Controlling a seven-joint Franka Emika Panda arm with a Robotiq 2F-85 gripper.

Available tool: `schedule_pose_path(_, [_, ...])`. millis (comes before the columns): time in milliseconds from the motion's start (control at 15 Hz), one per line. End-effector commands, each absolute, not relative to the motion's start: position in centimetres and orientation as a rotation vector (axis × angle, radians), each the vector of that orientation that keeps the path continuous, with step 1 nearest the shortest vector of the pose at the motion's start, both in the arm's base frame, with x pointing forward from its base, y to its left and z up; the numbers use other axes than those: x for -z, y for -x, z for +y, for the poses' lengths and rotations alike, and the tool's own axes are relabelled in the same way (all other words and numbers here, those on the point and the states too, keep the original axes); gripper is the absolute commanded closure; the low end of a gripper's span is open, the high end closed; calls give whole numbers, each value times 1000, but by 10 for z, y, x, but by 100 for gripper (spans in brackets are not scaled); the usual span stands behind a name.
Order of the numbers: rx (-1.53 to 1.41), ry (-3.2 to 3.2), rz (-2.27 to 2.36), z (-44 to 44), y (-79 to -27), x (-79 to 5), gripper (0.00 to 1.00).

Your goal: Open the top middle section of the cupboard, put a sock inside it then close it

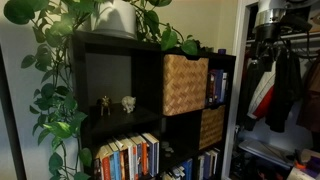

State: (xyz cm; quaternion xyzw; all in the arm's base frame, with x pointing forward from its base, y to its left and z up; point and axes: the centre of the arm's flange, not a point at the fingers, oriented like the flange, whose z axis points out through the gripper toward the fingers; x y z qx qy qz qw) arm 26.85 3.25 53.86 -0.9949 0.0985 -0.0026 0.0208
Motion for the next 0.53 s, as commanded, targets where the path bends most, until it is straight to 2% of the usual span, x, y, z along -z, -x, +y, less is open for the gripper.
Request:
schedule_pose_path(0, [8,3085,306,32,-269,-539,0])
schedule_pose_path(467, [112,3181,487,14,-317,-553,0])
